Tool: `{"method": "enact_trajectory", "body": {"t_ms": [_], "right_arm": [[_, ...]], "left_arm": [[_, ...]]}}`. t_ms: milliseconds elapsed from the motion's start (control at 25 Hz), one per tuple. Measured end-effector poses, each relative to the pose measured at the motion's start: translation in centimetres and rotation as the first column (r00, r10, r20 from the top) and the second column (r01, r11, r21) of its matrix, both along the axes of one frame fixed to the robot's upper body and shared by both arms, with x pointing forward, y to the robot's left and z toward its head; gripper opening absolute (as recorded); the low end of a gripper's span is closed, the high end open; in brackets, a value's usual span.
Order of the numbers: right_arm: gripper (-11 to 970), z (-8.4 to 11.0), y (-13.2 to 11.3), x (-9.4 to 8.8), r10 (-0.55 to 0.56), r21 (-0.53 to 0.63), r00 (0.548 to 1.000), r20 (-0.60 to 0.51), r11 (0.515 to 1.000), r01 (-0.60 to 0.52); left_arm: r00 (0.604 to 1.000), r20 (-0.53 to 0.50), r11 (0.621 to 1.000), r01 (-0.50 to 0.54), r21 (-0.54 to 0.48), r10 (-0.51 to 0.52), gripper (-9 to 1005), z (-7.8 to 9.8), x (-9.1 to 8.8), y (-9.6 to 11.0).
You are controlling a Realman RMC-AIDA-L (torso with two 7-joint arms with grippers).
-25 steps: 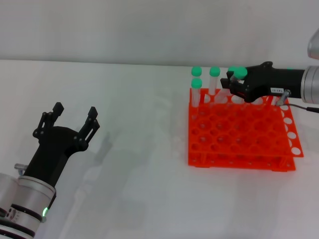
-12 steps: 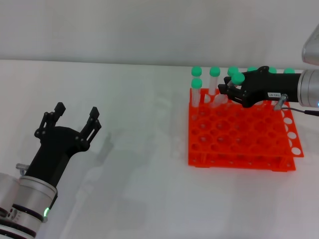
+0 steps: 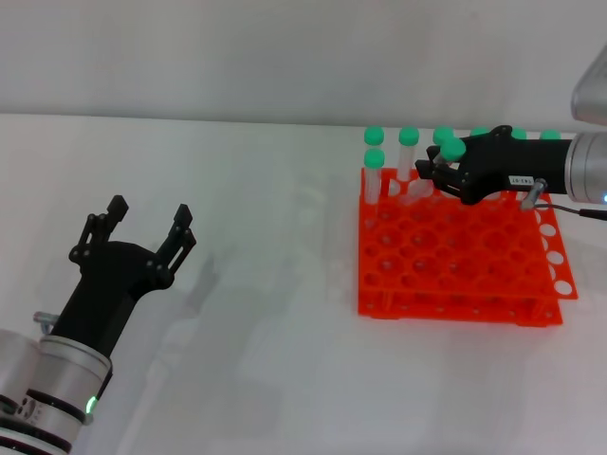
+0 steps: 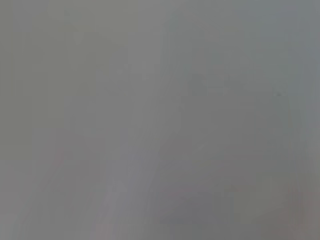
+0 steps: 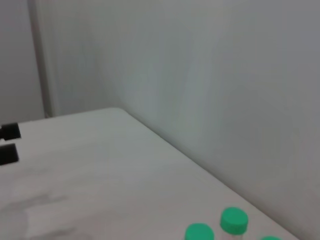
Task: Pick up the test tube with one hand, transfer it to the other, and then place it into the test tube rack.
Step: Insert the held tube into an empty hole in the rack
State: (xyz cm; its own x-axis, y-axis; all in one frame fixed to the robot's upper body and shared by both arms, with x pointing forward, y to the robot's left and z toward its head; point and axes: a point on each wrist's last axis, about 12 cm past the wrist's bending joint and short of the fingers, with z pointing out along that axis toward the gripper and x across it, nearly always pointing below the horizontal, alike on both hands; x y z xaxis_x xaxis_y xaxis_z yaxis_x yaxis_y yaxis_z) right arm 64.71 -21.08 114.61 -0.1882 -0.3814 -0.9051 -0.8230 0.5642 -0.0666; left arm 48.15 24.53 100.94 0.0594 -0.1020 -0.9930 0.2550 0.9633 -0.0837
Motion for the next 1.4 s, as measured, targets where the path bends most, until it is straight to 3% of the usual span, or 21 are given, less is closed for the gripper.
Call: {"method": "enact_trajectory", "body": {"t_ms": [320, 800, 1000, 1400], "right_arm": [[217, -0.2, 1.0, 0.7, 0.0, -0.093, 1.0, -0.013, 0.996, -0.001], [218, -0.2, 0.7, 0.4, -0.008, -0.064, 1.0, -0.009, 0.998, 0.007], [425, -0.3, 0.8, 0.2, -0.009, -0.05, 1.0, -0.014, 0.999, 0.008], [633, -0.1, 0.7, -0.1, -0.017, 0.022, 1.0, -0.023, 1.0, 0.018]], "left_arm": [[1.0, -0.002, 1.0, 0.0, -0.001, 0.0, 840, 0.0, 0.0, 0.0], [1.0, -0.005, 1.0, -0.007, -0.003, 0.007, 837, -0.1, 0.0, 0.3], [1.0, -0.005, 1.0, -0.008, -0.003, 0.008, 837, -0.1, 0.0, 0.3], [1.0, -0.01, 1.0, -0.014, -0.002, 0.014, 836, -0.2, -0.2, 0.5]]}}
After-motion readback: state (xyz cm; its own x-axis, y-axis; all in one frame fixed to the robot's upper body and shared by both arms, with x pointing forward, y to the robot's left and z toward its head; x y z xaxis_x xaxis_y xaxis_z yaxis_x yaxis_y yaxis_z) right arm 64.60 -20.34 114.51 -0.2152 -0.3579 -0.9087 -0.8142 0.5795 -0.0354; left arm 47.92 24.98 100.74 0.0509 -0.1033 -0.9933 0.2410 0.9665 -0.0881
